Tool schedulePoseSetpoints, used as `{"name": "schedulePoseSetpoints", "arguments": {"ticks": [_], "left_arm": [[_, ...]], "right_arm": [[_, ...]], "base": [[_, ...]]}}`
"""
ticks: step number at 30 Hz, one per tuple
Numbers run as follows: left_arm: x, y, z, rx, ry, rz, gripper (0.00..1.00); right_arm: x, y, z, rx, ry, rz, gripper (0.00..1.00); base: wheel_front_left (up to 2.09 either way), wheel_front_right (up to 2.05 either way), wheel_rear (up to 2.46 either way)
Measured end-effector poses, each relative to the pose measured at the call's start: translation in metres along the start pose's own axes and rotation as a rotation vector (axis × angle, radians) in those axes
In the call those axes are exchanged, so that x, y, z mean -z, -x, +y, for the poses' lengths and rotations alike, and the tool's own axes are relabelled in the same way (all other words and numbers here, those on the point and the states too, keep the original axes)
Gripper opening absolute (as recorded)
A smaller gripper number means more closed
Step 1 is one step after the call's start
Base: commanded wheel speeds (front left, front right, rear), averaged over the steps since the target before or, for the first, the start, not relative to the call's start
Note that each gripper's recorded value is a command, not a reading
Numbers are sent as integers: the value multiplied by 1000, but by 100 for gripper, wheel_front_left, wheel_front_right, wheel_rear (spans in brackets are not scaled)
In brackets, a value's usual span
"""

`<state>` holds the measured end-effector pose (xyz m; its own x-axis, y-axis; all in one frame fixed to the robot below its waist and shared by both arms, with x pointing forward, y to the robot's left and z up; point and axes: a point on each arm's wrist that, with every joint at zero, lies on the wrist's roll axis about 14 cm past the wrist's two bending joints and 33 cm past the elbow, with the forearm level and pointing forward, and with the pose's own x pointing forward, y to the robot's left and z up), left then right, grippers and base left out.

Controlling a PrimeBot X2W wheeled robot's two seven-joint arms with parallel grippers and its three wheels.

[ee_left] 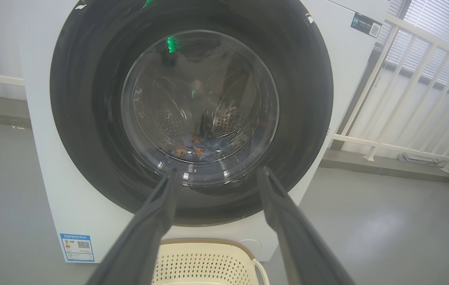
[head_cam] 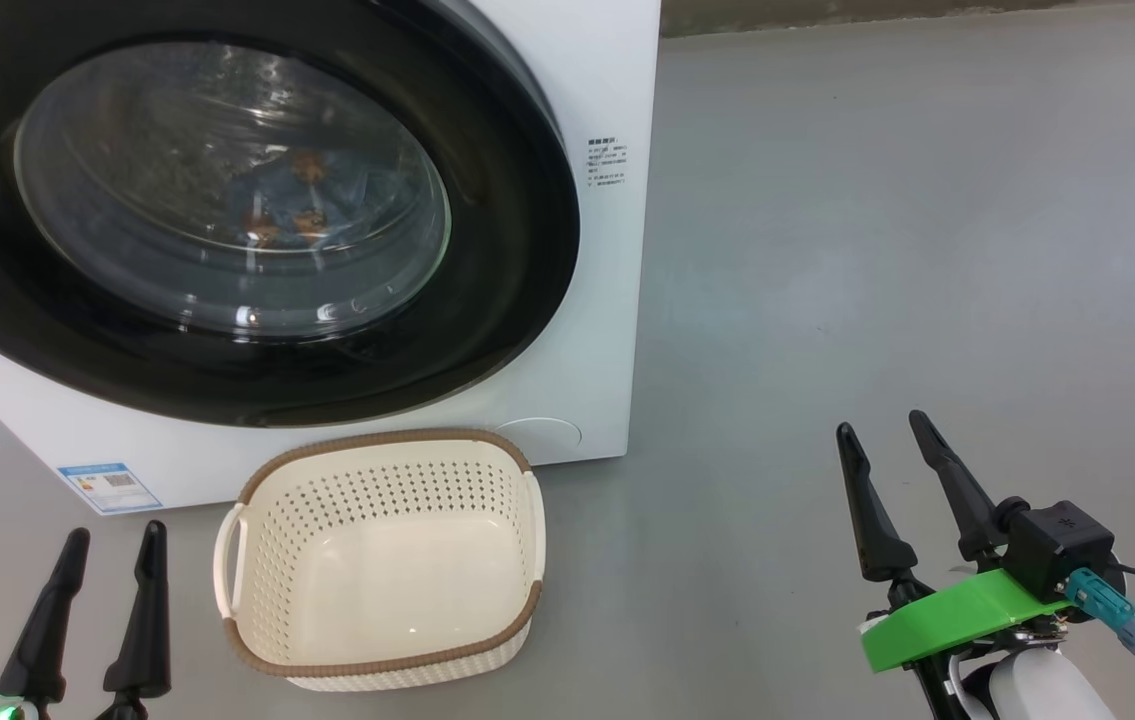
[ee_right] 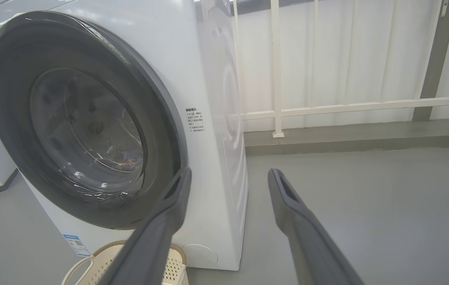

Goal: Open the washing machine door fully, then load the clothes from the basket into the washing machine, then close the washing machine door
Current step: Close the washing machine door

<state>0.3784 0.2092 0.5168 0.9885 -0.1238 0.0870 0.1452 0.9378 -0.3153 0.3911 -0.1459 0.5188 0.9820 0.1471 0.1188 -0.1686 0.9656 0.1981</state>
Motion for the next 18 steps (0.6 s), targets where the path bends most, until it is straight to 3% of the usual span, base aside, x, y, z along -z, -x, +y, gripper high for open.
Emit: {"name": "schedulePoseSetpoints", "arguments": {"ticks": [18], "left_arm": [[-1,1,2,-5,-2,-2,100]], "right_arm": [[6,-1,1,1,-6,16,100]], "base": [[0,0,0]]}}
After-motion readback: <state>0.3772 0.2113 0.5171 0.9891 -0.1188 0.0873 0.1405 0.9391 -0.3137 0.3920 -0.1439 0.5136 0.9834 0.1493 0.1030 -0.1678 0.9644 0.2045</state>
